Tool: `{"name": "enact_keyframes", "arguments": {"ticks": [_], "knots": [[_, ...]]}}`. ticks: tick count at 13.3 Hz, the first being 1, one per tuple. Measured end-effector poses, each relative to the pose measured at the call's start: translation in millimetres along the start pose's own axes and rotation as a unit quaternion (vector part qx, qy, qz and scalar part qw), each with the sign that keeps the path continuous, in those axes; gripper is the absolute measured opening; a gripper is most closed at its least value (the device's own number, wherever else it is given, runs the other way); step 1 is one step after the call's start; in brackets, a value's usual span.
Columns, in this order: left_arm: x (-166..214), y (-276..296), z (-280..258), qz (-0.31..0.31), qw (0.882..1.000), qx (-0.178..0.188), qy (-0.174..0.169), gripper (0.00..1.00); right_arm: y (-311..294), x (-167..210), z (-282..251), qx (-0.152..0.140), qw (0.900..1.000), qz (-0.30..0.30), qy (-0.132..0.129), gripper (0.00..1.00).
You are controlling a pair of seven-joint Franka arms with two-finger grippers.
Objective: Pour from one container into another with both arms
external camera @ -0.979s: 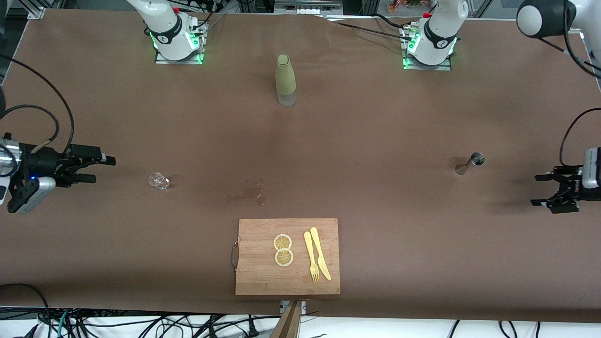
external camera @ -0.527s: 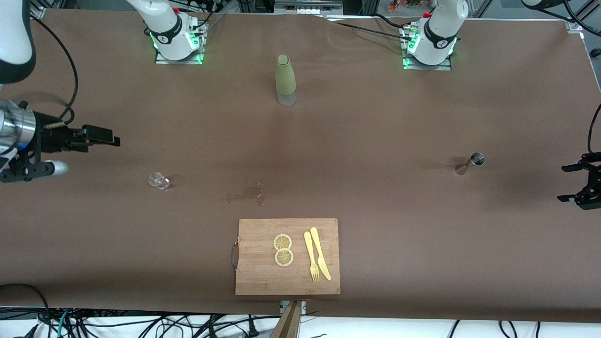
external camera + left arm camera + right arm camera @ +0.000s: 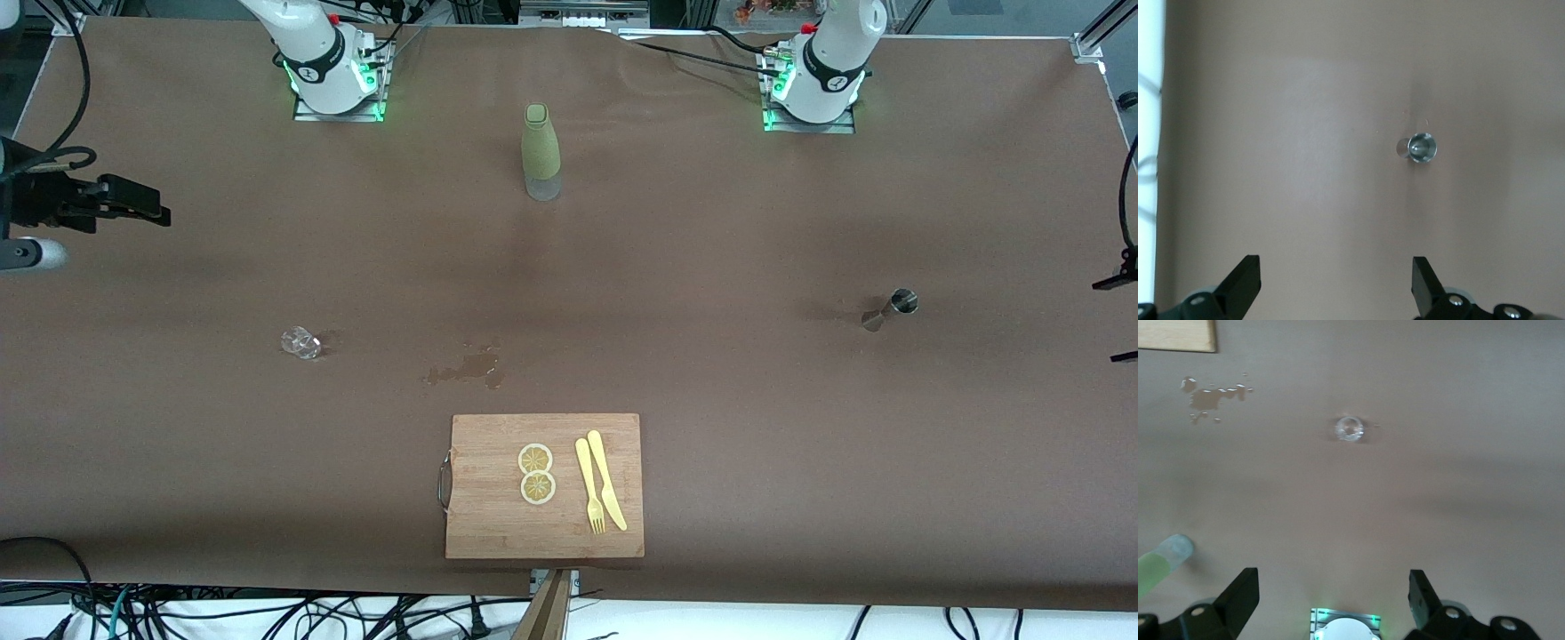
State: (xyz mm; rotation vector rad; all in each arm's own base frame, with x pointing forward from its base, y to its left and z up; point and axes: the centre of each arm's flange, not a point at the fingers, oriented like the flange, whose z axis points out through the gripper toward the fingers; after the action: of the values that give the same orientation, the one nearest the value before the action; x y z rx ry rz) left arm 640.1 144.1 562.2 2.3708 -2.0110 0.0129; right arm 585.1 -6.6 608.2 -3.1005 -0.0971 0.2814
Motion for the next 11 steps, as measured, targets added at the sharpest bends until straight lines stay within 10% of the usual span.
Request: {"name": "enact_keyframes", "arguments": {"ticks": [5,11], "knots": [[41.7,39.2,-30.5,-0.216,0.976,0.005,-0.004,1.00,0.2,-25.9,-24.5,-0.028,0.999,-0.002,0.019,1.00],[79.6,68.4,-35.4,-0.434,0.900,-0.036,-0.019,1.00,-7.5,-24.7,-12.7,-0.028,1.000,-0.007,0.005,1.00]]}}
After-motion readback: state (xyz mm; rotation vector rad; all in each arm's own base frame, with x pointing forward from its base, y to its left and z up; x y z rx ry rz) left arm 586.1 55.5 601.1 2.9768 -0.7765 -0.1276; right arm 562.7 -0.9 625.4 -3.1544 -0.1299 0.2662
